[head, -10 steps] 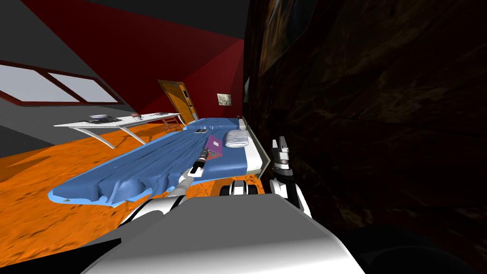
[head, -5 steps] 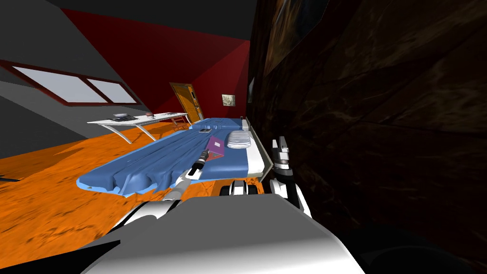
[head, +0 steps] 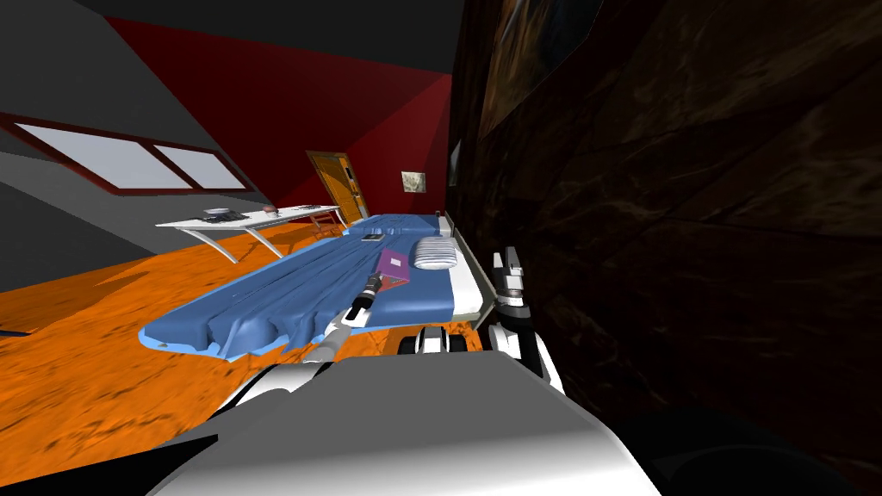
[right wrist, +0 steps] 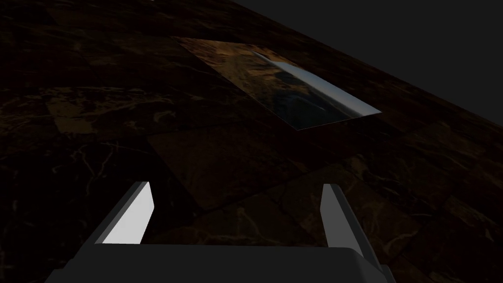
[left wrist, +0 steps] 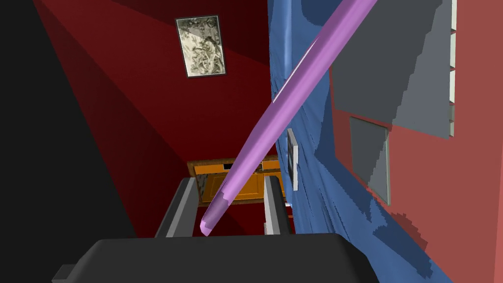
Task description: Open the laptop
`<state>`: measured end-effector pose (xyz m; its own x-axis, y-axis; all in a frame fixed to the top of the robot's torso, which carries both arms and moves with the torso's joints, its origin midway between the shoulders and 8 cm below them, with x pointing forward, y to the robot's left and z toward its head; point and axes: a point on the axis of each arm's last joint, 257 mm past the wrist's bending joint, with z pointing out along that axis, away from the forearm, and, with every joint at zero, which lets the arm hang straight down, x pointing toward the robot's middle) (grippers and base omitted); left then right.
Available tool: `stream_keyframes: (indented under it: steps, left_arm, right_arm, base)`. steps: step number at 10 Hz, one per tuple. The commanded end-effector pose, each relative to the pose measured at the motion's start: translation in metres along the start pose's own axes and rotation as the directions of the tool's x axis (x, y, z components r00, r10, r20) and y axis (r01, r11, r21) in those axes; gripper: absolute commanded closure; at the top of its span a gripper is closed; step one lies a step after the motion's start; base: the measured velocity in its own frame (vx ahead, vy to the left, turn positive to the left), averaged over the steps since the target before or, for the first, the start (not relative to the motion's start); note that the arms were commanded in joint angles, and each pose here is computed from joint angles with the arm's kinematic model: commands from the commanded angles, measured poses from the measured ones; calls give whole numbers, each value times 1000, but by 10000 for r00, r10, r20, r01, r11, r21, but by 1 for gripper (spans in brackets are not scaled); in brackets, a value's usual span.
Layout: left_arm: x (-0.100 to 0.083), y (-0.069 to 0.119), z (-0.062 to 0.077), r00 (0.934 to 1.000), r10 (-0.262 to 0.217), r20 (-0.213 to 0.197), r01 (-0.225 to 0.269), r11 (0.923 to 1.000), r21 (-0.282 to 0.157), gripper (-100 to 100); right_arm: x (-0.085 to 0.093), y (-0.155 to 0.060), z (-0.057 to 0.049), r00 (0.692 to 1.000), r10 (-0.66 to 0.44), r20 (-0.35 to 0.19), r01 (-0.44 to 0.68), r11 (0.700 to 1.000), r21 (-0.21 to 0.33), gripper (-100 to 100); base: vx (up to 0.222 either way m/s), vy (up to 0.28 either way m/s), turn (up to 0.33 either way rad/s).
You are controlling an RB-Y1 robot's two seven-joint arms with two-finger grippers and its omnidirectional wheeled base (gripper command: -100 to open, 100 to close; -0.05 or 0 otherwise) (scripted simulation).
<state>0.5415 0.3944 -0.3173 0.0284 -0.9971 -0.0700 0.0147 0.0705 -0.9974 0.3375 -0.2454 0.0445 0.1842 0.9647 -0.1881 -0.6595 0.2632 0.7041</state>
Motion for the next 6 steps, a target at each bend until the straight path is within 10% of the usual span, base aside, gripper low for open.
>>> stream_keyframes:
  steps: [1,5,6]
  left_arm:
    - [22,11,-8,9905,-1369,119,1369,9906,44,100]
    - [51,23,-17,9546,-2968,250,2965,9549,139,100]
    - [40,13,-2,9633,-2657,377,2654,9640,124,-100]
  right_arm:
    - [0,0,0,10000,0,0,0,10000,-1,0]
    - [0,0,0,10000,0,0,0,10000,0,0]
    - [0,0,0,10000,0,0,0,10000,0,0]
  base:
    - [-20,189,-45]
    - [11,179,-26]
    - [-51,67,-80]
